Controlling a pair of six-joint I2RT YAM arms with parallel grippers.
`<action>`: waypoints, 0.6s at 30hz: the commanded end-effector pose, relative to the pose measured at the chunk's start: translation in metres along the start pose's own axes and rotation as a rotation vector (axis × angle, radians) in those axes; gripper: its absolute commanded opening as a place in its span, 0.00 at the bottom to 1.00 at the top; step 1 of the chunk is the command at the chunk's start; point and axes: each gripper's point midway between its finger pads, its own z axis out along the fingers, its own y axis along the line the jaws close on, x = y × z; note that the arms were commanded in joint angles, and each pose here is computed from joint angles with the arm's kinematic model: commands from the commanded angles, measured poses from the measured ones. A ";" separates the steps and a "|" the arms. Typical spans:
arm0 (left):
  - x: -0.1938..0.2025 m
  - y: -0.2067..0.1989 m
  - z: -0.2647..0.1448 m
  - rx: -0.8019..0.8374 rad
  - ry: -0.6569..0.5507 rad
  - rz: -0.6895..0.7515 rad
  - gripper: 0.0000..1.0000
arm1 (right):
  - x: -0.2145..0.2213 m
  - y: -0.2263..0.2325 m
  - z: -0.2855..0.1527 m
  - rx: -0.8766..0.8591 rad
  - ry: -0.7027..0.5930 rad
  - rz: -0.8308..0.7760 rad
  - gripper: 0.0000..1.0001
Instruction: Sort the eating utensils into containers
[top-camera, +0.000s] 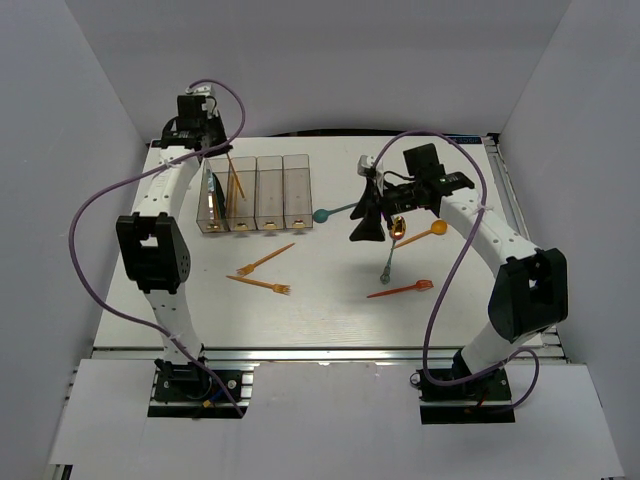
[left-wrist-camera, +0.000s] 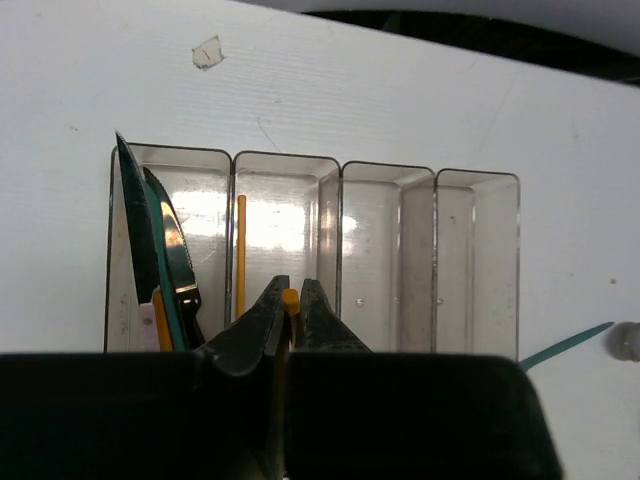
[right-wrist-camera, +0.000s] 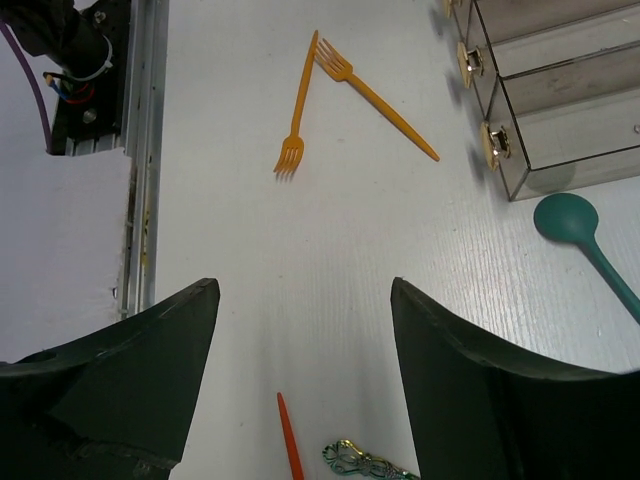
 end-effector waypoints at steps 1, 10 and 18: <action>-0.006 -0.002 0.003 0.001 0.006 0.054 0.00 | -0.006 0.003 -0.008 -0.001 -0.029 -0.033 0.76; 0.034 0.003 0.024 0.003 0.128 0.037 0.26 | -0.002 -0.008 -0.012 0.020 -0.025 -0.011 0.76; 0.005 -0.011 0.004 0.042 0.063 0.009 0.62 | 0.004 -0.011 -0.013 0.038 -0.002 -0.025 0.76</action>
